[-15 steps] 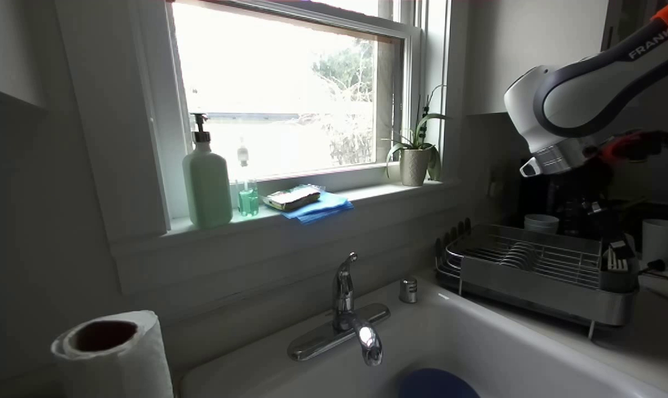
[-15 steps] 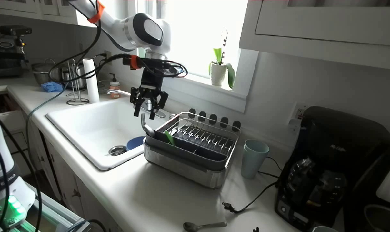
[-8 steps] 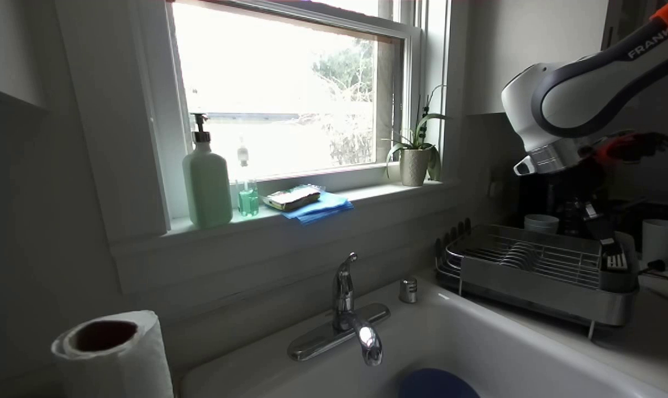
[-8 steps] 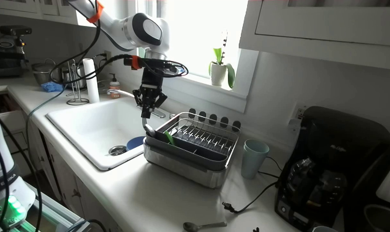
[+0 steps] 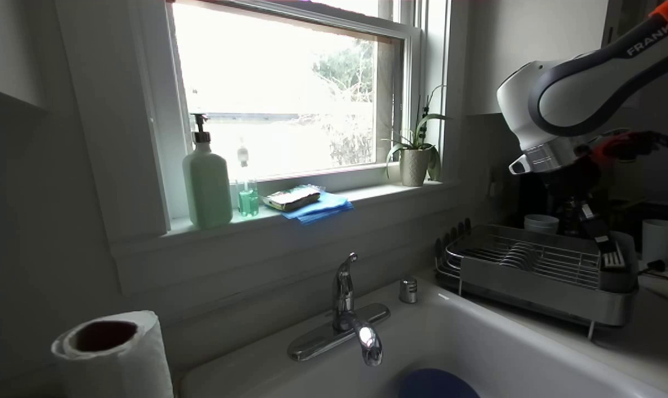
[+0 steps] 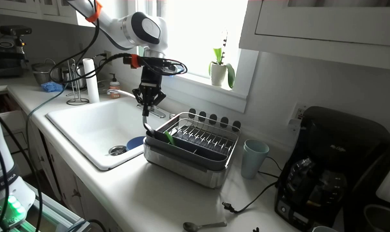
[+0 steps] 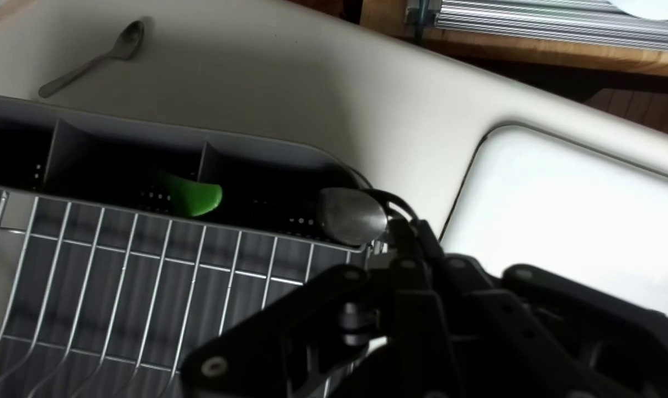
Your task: Pick up the blue bowl from the dish rack and put it in the sink, pick up the silver fork from the dish rack and put it in the blue bowl, close the tap
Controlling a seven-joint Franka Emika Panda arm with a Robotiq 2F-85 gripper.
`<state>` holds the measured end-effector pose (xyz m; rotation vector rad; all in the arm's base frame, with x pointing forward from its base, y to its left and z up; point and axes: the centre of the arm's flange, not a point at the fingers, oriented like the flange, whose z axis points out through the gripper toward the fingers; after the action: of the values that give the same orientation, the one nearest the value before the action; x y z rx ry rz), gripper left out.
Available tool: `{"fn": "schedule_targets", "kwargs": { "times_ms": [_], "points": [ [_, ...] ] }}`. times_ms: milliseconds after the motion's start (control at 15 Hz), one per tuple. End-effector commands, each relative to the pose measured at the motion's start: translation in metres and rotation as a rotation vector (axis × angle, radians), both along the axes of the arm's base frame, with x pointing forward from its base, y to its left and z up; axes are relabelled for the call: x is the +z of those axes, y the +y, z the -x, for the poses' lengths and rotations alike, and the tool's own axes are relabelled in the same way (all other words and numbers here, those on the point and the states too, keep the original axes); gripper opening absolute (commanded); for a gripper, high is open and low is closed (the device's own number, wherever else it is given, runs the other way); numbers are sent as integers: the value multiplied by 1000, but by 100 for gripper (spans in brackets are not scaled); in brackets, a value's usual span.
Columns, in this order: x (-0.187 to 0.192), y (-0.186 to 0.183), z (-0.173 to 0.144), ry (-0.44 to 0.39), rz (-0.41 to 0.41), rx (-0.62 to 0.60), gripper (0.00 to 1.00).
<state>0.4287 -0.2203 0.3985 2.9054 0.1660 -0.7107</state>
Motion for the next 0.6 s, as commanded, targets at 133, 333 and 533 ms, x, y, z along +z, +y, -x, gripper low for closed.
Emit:
{"fn": "schedule_targets", "kwargs": {
  "times_ms": [133,333,533],
  "points": [
    [40,-6,-7,-48,45,5,1],
    [62,-14,-11,-75,60,-2,1],
    [82,-15,-12,-75,62,-12,1]
  ]
}}
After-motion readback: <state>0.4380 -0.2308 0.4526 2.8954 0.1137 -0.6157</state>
